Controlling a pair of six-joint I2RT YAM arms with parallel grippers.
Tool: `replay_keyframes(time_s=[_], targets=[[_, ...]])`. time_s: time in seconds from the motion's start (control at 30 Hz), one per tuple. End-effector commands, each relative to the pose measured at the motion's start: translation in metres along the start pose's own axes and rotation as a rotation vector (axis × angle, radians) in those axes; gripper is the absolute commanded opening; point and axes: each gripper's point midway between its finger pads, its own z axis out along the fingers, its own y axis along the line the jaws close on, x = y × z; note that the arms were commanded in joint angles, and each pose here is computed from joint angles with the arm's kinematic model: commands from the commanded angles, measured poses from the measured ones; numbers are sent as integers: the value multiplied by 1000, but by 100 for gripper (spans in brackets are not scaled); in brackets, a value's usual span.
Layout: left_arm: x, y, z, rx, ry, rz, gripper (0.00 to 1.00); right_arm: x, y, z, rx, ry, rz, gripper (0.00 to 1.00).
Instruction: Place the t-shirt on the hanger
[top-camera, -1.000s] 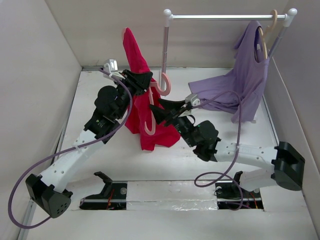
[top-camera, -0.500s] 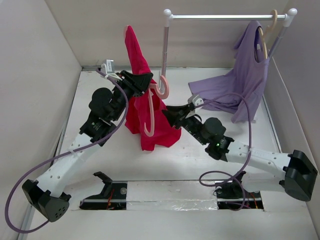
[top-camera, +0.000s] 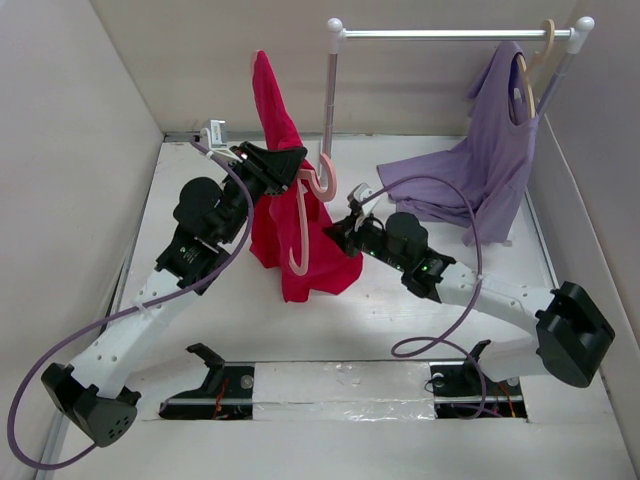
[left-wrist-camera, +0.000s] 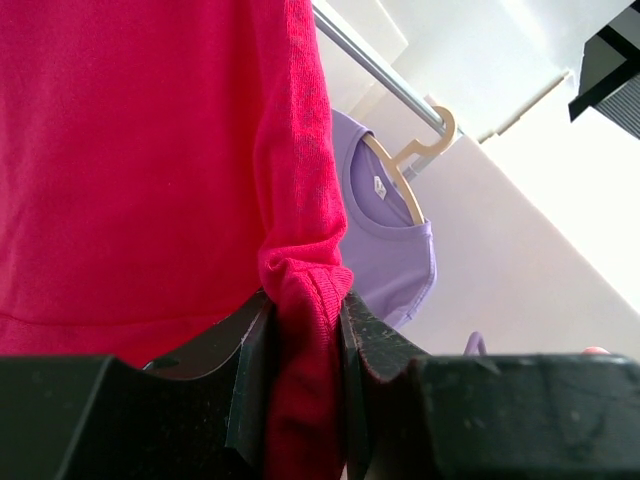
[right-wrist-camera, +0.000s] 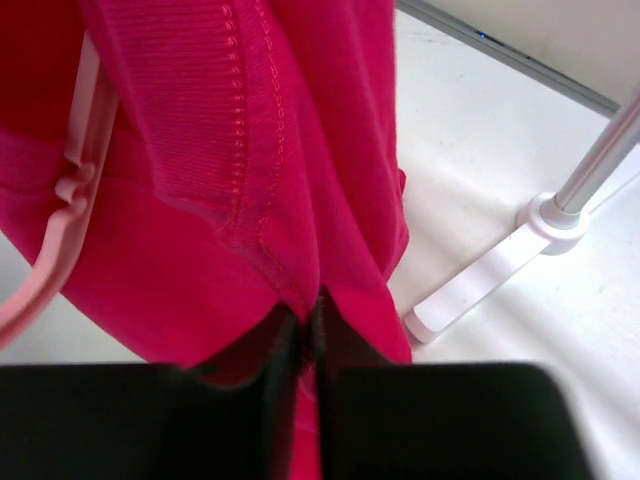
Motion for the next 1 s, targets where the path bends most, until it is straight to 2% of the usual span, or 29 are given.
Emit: replay_keyframes(time_s=[0.0,0.03,0.2,0.23,0.53,0.77,0.83,0.97], targets=[[-45,-42,-11,126,-124,-21,0,-22,15,6,-62,-39,-12,6],[-46,-42,-11,127,-132,-22,0,-21,22,6,-71,-35,-8,0],[-61,-42,-6,155,-188,-59,0,5,53,1,-127,22,22,0],[-67,-52,-6,210,-190,-65,0,19,59,-3,-129,51,40,0],[-102,-81,6,298,-260,-109,0,94,86,-30,-164,169,172,0],[-131,-60,26,300,-338,-185,0,133,124,-41,-216,259,214,0],[-132,-64,30,319,-341,-174,0,139,129,-48,-207,274,231,0],[-127,-38,47,247,-358,-134,0,137,138,-67,-215,287,282,0]])
